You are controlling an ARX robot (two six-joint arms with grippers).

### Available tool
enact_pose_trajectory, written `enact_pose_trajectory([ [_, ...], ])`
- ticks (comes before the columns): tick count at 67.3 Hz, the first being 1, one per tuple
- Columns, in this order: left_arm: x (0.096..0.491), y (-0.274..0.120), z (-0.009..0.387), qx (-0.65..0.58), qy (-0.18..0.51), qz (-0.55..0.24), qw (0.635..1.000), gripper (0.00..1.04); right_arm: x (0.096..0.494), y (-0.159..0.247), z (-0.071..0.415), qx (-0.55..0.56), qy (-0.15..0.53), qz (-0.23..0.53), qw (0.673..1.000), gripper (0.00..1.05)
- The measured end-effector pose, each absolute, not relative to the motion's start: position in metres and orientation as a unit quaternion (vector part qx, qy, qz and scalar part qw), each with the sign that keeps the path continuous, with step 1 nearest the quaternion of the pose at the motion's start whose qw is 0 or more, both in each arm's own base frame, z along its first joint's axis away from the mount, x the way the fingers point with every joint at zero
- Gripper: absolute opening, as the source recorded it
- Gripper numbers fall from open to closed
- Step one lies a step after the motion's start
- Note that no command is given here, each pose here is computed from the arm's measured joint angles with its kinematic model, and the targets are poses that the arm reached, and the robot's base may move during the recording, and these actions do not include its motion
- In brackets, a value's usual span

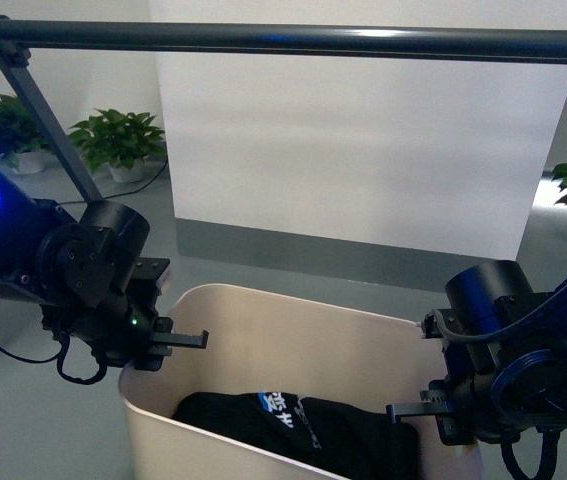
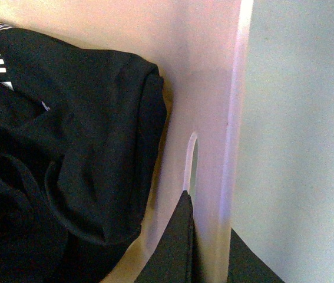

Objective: Move hamper under clothes hanger

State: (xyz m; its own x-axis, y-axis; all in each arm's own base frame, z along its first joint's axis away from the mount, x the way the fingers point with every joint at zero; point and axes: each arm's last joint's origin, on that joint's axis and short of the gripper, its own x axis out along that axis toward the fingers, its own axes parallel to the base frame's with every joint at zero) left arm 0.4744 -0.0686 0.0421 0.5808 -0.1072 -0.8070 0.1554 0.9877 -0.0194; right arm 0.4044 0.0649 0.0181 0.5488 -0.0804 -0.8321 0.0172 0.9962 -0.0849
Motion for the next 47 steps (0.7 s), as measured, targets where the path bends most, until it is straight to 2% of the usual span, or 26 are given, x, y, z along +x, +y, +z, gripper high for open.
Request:
enact_pose_trajectory([
  [21,0.469,-0.100,0.042,0.034,0.452,-0.117,0.884,0.04,0.407,0.038,0.018,-0.035,0.473,-0.079,0.877,0.03],
  [47,0.471,-0.089,0.042,0.031,0.452,-0.103,0.885,0.04,0.405,0.048,0.017,-0.037,0.475,-0.058,0.877,0.03],
])
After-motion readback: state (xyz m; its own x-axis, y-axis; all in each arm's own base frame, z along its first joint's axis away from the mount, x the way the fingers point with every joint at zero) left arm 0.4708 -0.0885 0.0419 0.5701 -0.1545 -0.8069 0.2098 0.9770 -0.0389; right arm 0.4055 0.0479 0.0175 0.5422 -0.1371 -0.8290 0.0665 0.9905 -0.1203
